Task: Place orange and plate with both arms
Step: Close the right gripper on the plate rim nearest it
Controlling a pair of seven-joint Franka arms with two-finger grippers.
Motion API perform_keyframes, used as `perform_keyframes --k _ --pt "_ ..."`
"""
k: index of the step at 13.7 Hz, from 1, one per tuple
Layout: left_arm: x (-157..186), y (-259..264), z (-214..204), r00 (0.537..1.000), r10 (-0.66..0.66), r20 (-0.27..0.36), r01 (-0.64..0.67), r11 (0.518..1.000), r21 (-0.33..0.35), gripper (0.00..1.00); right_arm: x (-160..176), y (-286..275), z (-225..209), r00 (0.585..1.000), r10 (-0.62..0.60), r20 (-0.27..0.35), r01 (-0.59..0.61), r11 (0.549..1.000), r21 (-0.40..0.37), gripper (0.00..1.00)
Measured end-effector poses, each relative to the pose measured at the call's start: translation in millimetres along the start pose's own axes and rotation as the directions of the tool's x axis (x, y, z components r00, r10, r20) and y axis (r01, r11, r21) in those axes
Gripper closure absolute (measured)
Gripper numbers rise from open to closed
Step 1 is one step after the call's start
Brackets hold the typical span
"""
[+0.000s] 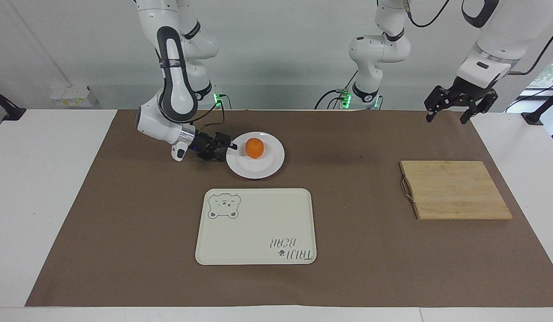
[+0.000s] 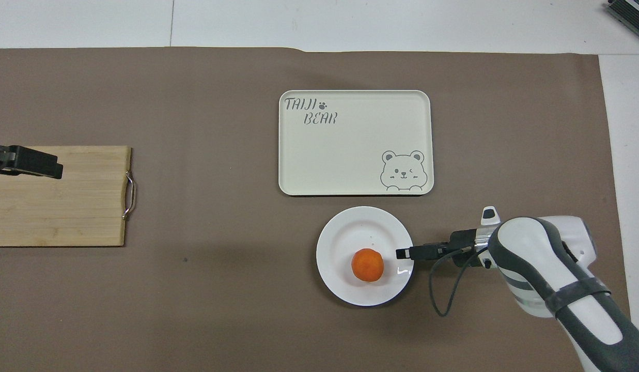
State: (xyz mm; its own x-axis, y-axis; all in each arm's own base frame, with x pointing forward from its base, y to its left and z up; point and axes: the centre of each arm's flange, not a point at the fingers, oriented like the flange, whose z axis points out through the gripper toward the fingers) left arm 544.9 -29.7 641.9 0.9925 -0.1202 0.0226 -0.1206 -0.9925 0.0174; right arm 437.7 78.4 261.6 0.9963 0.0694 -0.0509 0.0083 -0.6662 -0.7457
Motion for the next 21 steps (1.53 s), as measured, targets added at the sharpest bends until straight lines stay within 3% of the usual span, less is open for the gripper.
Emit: perform_keyframes --k 6,7,9,14,21 --pt "0.0 0.0 0.0 1.0 0.0 0.0 0.0 1.0 0.0 0.0 -10.7 5.3 6.6 1.0 0.014 0.013 -0.013 1.0 -0.006 0.0" --pt "0.0 0.0 0.0 1.0 0.0 0.0 0.0 1.0 0.0 0.0 -11.5 5.7 6.7 1.0 0.015 0.014 -0.015 1.0 -0.006 0.07" --pt "0.0 0.0 0.0 1.0 0.0 0.0 0.0 1.0 0.0 0.0 -12.8 6.4 7.3 1.0 0.017 0.015 -0.017 1.0 -0.006 0.35" --pt "0.0 0.0 0.0 1.0 0.0 0.0 0.0 1.0 0.0 0.0 -14.4 8.0 7.6 1.0 0.026 0.015 -0.026 1.0 -0.003 0.91" --pt "0.0 0.0 0.0 1.0 0.0 0.0 0.0 1.0 0.0 0.0 -13.3 2.1 2.9 1.0 0.02 0.01 -0.02 1.0 0.018 0.93"
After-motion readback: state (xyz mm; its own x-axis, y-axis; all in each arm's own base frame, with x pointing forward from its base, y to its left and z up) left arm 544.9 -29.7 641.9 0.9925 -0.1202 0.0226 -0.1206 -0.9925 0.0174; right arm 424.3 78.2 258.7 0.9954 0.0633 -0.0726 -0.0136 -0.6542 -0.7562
